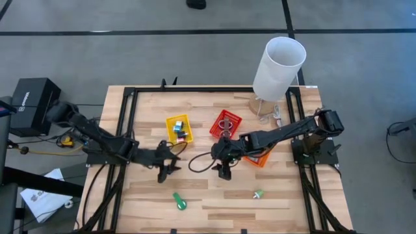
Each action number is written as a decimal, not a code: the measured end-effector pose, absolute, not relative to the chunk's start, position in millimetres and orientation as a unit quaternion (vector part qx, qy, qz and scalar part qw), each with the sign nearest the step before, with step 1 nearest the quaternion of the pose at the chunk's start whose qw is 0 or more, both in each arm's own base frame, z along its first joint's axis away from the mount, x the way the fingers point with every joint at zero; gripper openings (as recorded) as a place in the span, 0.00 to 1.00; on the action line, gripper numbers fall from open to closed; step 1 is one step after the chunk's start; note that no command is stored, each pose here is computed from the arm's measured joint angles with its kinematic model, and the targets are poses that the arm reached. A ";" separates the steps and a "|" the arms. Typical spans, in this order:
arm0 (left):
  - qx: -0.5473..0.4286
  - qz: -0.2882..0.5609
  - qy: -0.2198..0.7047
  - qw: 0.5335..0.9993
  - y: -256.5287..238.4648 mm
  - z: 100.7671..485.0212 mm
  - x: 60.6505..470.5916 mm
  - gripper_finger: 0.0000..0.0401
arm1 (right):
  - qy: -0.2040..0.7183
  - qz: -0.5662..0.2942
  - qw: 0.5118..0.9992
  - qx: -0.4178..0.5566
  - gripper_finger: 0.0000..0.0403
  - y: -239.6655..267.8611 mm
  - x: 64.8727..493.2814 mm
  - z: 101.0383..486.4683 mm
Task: Pick & Place Office items
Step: Put the black watch into the red basket
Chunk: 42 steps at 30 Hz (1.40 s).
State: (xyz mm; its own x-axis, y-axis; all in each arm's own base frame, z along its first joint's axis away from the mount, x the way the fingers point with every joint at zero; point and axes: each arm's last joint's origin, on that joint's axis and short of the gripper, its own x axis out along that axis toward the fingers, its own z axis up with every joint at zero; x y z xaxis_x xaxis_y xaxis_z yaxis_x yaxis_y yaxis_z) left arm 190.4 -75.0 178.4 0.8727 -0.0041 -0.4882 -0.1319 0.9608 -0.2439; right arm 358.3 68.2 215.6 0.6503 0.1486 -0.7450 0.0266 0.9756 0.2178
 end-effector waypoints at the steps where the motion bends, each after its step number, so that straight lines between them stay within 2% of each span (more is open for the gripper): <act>1: -0.154 0.036 0.252 0.955 -78.0 177.3 189.6 0.52 | 0.417 0.035 0.902 0.104 0.55 69.1 358.1 215.5; 6: -0.199 0.073 0.298 0.931 -82.3 164.5 183.8 0.52 | 0.417 0.035 0.902 0.104 0.55 69.7 358.1 215.6; 12: -0.242 0.171 0.396 0.869 -74.0 143.0 167.4 0.52 | 0.410 0.022 0.907 0.099 0.55 69.3 358.8 216.2; 15: -0.253 0.192 0.410 0.855 -72.0 140.3 163.8 0.53 | 0.410 0.024 0.906 0.098 0.55 70.7 358.5 216.2; 21: -0.290 0.170 0.385 0.860 -75.0 144.8 170.3 0.57 | 0.410 0.023 0.907 0.099 0.55 69.0 358.9 216.2; 29: -0.330 0.198 0.383 0.840 -57.4 137.6 173.8 0.61 | 0.408 0.007 0.907 0.106 0.55 56.0 361.2 216.2; 34: -0.391 0.170 0.366 0.827 -51.1 127.3 173.1 0.61 | 0.407 0.000 0.907 0.109 0.55 50.8 361.9 216.1; 42: -0.422 0.140 0.342 0.828 -48.8 118.1 168.7 0.57 | 0.407 0.010 0.909 0.087 0.55 50.4 362.0 216.1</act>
